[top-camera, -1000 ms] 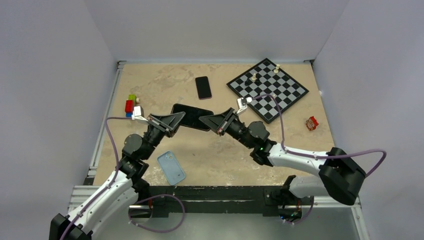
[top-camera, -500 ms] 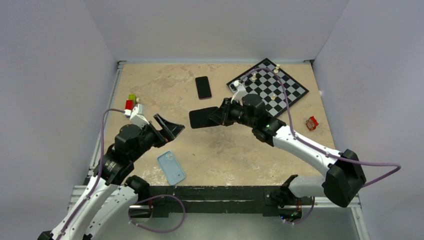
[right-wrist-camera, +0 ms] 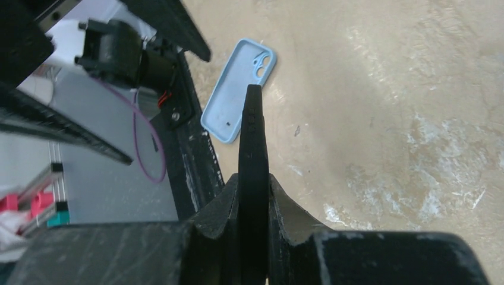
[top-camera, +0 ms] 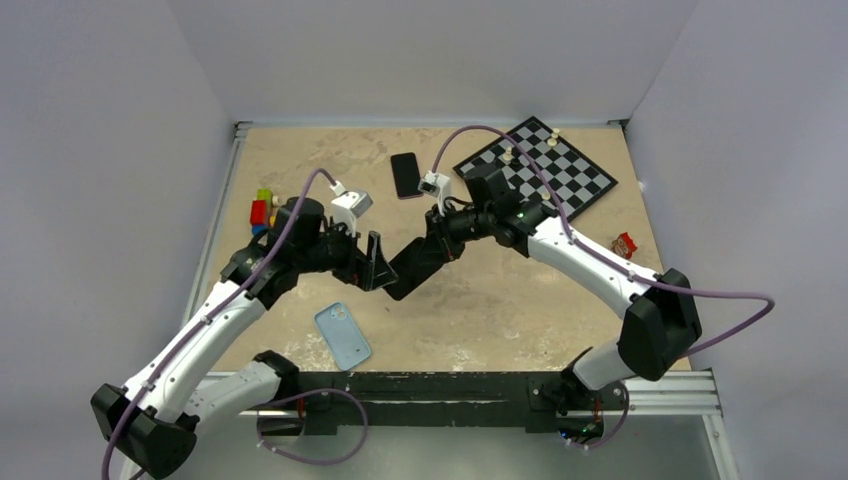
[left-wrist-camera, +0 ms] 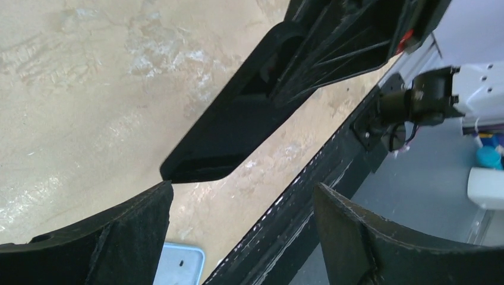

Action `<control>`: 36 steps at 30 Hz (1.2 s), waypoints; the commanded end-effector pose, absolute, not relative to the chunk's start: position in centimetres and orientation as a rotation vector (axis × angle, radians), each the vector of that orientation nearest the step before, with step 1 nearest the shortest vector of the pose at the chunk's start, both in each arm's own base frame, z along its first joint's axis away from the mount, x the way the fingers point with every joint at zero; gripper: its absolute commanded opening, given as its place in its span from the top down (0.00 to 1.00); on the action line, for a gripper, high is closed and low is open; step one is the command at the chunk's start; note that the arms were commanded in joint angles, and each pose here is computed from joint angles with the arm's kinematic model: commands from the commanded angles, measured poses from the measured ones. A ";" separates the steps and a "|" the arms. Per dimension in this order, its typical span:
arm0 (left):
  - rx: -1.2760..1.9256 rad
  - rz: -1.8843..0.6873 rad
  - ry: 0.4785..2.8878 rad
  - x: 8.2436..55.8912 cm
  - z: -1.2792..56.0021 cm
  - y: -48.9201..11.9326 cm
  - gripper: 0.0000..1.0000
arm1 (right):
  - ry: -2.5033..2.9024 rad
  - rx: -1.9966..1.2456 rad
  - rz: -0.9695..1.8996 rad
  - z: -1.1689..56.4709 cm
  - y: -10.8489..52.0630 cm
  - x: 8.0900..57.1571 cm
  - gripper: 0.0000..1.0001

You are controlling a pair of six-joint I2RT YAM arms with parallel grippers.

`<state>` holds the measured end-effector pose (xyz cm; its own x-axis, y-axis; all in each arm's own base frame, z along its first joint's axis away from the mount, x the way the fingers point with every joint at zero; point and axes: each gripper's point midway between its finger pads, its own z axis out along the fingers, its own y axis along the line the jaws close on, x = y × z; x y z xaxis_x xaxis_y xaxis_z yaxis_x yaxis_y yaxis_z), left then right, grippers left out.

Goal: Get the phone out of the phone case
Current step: Adjust the phone.

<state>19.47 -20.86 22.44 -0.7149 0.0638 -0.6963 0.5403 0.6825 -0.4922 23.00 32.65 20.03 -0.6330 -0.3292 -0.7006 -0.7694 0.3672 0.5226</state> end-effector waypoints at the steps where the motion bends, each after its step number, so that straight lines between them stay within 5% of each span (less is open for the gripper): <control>1: 0.742 -0.949 2.154 18.5 23.1 -21.4 0.12 | 1.858 -1.196 1.348 25.7 33.0 20.6 1.00; 6: 0.869 -1.226 2.096 16.6 23.7 -24.2 0.23 | 1.768 -1.263 1.416 27.1 32.5 19.2 1.00; 12: 0.861 -1.213 2.136 17.4 23.1 -24.4 0.39 | 1.669 -1.354 1.514 28.5 32.0 17.1 1.00; 18: 0.831 -1.130 2.087 17.4 24.3 -23.4 0.39 | 1.658 -1.344 1.540 28.6 32.2 17.1 1.00; 26: 1.010 -1.446 2.035 14.0 24.0 -25.0 0.47 | 1.583 -1.334 1.634 30.4 33.2 17.1 1.00; 29: 1.070 -1.509 1.972 13.3 24.8 -25.3 0.59 | 1.552 -1.329 1.659 30.9 33.3 17.0 1.00; 32: 1.063 -1.466 1.953 13.6 25.4 -25.2 0.93 | 1.581 -1.306 1.649 30.8 33.5 17.5 1.00; 34: 0.990 -1.440 1.925 14.1 26.1 -25.3 1.00 | 1.631 -1.265 1.628 30.5 33.8 18.2 0.98; 36: 0.887 -1.428 1.897 15.0 26.8 -25.5 1.00 | 1.693 -1.153 1.590 30.5 34.1 19.5 0.75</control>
